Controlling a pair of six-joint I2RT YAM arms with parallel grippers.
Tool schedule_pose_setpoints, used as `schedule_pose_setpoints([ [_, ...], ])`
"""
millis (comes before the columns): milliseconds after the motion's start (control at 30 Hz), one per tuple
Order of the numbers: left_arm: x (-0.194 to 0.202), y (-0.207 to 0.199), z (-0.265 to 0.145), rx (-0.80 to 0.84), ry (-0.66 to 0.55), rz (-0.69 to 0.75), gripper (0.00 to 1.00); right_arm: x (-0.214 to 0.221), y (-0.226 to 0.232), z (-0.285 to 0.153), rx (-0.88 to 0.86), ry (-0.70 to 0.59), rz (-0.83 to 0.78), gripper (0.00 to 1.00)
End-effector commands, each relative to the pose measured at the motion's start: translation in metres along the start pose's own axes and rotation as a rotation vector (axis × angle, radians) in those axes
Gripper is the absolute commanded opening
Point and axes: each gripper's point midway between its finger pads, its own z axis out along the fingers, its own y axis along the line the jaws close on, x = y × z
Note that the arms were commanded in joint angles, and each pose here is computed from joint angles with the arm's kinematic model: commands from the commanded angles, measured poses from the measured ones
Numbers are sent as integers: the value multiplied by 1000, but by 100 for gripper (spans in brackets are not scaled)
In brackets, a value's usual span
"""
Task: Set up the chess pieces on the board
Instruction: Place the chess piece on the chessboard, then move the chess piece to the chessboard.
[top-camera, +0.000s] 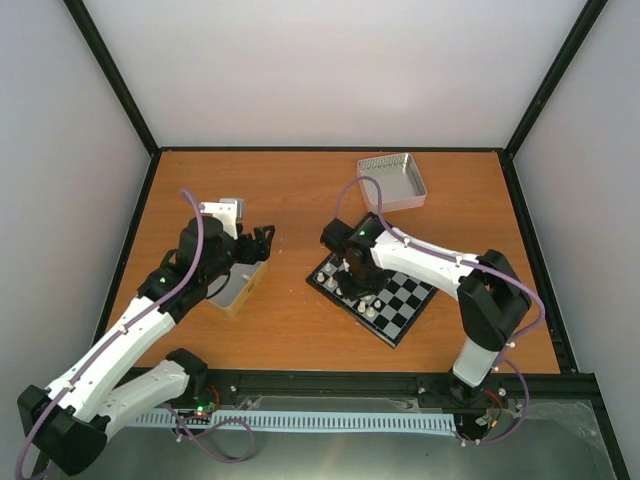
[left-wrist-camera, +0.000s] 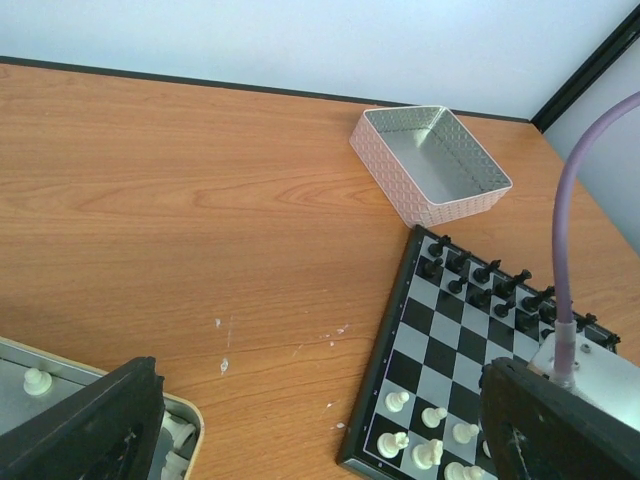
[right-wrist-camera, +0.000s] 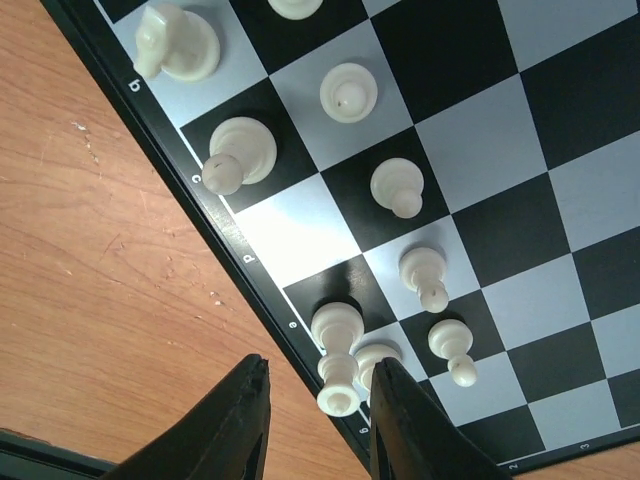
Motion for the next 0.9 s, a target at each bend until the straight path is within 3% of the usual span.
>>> schedule_pose_setpoints([
  [0,-1,2,1,-11,2,18,87,7,-3,-1,3,0,7,30],
  [333,1,2,4,-10,10,18,87,20,-4,14,-4,46,8,29],
  [633,1,2,3,-15,9,18,87,7,4,10,-40,-4,-16,10],
  [867,0,3,3,-19,5,18,87,-14,14,0,-80,-94,-30,8],
])
